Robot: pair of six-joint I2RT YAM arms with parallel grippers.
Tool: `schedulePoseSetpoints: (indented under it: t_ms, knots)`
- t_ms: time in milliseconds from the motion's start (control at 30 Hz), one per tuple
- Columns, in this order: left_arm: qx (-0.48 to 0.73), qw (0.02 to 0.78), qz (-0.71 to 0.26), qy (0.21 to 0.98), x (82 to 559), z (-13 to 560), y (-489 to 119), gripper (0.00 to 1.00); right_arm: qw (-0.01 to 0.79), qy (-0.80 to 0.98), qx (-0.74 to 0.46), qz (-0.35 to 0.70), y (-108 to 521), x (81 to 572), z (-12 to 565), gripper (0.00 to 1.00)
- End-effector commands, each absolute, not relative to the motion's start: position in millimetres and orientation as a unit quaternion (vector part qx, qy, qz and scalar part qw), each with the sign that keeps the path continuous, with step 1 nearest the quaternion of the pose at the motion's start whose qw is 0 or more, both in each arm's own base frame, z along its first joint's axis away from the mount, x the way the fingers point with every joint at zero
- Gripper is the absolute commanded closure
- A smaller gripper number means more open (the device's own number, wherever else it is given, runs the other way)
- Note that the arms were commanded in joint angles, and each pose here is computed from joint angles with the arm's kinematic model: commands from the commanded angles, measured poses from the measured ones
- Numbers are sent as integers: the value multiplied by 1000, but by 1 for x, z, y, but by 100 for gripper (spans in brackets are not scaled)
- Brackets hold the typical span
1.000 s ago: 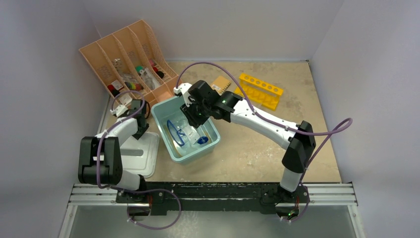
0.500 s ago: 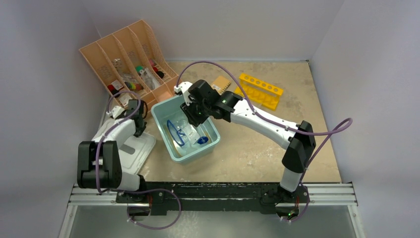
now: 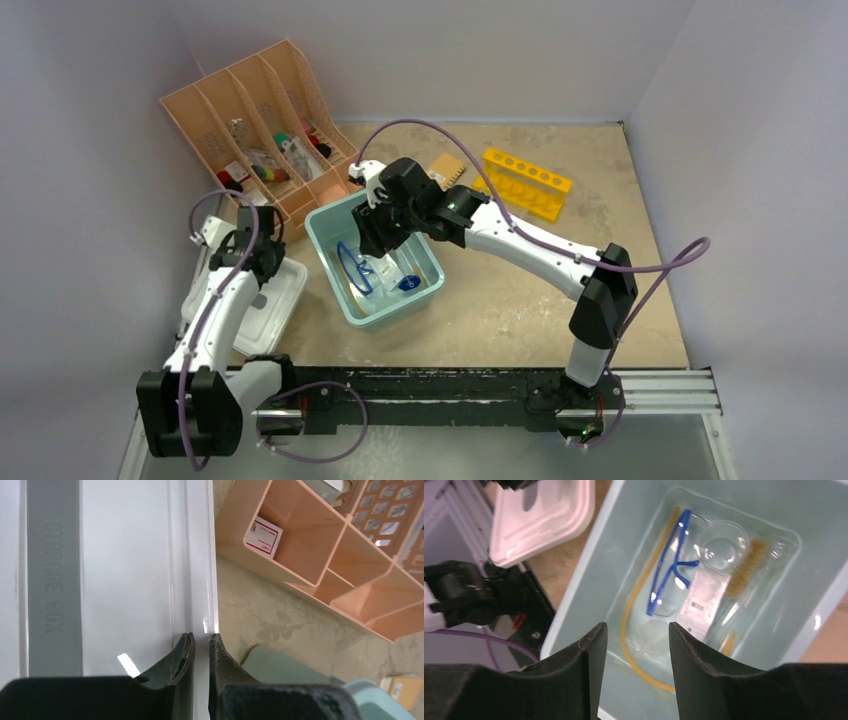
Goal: Organize the chemistry lab equipment
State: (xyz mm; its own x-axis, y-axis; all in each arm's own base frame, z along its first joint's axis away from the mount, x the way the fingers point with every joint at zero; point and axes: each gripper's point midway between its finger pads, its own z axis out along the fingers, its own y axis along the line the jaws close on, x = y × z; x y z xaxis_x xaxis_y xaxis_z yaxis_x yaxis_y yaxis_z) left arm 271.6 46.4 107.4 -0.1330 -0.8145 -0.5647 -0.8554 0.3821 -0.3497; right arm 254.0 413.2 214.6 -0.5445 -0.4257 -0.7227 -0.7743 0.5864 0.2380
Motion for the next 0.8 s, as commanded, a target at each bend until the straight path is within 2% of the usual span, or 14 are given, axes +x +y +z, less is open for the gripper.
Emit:
schedulePoseSetpoints:
  t_ms: [0,200,500,600,667,700,767]
  knots:
    - [-578,388,-34,717,276,149,39,100,311,803,-347,371,437,239,257,46]
    - [-579,409,-96,699,271,181,27,100,265,791,-348,428,465,228,270,37]
    - [-587,417,-157,676,261,200,14,100,133,802,-317,489,500,199,261,33]
    - [-581,419,-147,682,259,197,15,100,122,822,-293,473,502,202,250,32]
    - [-572,414,-116,699,254,186,21,100,145,833,-292,448,499,211,244,32]
    - [-567,410,-102,707,252,179,23,95,162,837,-292,434,498,214,243,33]
    - [-560,392,-77,726,247,163,25,72,199,841,-293,409,493,218,241,33]
